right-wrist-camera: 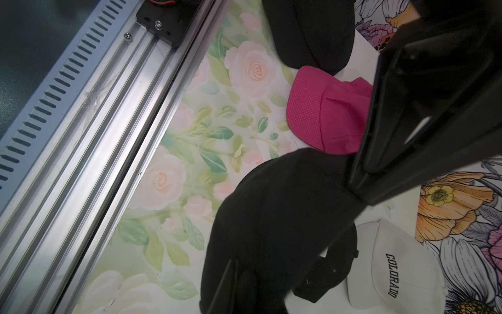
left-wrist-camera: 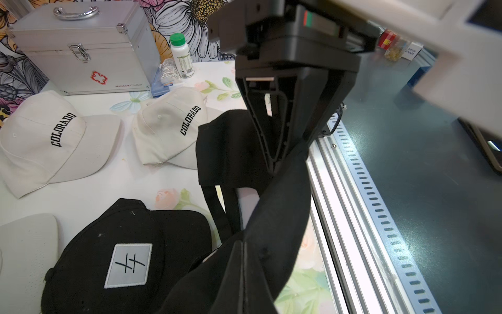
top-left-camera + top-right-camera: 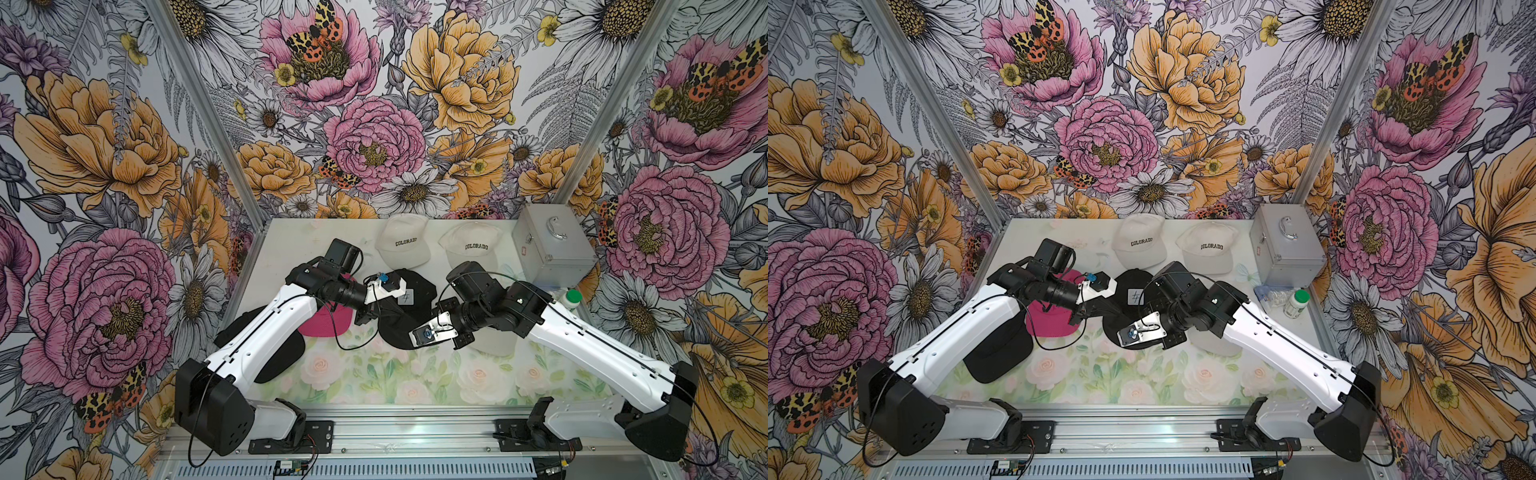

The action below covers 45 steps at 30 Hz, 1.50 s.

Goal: Stack the baseball caps by color
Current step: Place the baseball cap on the baseball cap.

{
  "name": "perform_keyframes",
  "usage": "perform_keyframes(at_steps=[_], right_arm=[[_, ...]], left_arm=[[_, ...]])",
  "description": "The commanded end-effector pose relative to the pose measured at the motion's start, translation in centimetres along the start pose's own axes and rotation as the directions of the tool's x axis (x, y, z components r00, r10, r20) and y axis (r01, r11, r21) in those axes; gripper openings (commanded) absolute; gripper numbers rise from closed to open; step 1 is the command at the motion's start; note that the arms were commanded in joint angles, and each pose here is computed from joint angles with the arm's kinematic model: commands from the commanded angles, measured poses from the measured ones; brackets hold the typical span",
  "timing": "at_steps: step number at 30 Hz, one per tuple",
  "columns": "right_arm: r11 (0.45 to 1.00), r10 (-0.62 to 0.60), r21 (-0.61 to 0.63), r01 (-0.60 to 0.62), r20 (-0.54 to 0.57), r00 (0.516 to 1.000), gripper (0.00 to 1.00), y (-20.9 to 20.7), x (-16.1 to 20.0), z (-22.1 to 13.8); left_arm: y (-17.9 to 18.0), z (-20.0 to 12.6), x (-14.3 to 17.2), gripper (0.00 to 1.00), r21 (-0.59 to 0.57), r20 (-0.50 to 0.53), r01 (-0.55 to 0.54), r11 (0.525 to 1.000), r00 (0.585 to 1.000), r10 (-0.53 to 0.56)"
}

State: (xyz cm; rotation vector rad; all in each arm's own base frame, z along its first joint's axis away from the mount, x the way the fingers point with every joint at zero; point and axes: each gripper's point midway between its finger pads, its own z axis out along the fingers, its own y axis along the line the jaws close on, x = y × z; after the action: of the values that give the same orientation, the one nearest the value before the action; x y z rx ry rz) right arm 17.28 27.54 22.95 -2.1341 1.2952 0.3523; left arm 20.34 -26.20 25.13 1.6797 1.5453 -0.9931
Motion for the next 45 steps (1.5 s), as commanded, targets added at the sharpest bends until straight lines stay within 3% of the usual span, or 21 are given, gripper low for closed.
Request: perform_keyframes(at_steps=[1,8,12,21,27,31,37,39,40,42,45], right_arm=[[0.998,0.056,-0.041,-0.053,0.076,0.996,0.21,0.7,-0.6,0.3],[0.980,0.166,-0.131,-0.147,0.152,0.974,0.37,0.9,0.6,1.3],[0.967,0.209,-0.178,-0.180,0.162,0.964,0.39,1.3,2.1,2.4],[0.948,0.277,-0.215,-0.233,0.208,0.938,0.38,1.0,3.8,3.7],[0.939,0.321,-0.195,-0.283,0.203,0.925,0.29,0.7,5.1,3.2],[0.940,0.331,-0.156,-0.302,0.213,0.919,0.00,0.2,5.3,2.0],[0.941,0.339,-0.094,-0.326,0.207,0.918,0.00,-1.8,5.7,0.7],[0.938,0.347,-0.089,-0.336,0.200,0.916,0.00,-2.4,6.1,0.8],[0.934,0.357,-0.087,-0.347,0.200,0.912,0.00,-2.9,6.4,0.8],[0.924,0.381,-0.087,-0.371,0.198,0.903,0.00,-3.6,7.0,0.9],[0.907,0.421,-0.084,-0.413,0.187,0.887,0.00,-4.8,8.0,1.1]], left_arm=[[-0.3,-1.0,-2.3,0.00,0.010,0.083,-0.009,1.000,0.996,0.009],[0.3,-2.0,-3.0,0.00,0.008,0.142,-0.006,1.000,0.990,0.005],[0.8,-3.3,-3.4,0.00,0.011,0.207,0.001,1.000,0.978,-0.003],[1.2,-4.3,-3.3,0.00,-0.004,0.238,0.007,1.000,0.971,-0.006],[1.8,-4.9,-2.6,0.00,-0.018,0.247,0.038,0.999,0.968,-0.033],[1.9,-4.2,-1.9,0.00,0.014,0.250,0.067,0.998,0.966,-0.069],[4.2,-2.1,-0.3,0.00,0.040,0.185,0.170,0.985,0.967,-0.174],[6.5,-1.4,0.1,0.00,-0.004,0.149,0.255,0.967,0.956,-0.252],[8.9,-0.7,0.6,0.00,-0.102,0.126,0.318,0.943,0.944,-0.305],[13.3,0.0,1.8,0.00,-0.367,0.086,0.321,0.873,0.946,-0.312],[13.3,0.2,1.1,0.00,-0.331,0.137,0.337,0.881,0.941,-0.309]])
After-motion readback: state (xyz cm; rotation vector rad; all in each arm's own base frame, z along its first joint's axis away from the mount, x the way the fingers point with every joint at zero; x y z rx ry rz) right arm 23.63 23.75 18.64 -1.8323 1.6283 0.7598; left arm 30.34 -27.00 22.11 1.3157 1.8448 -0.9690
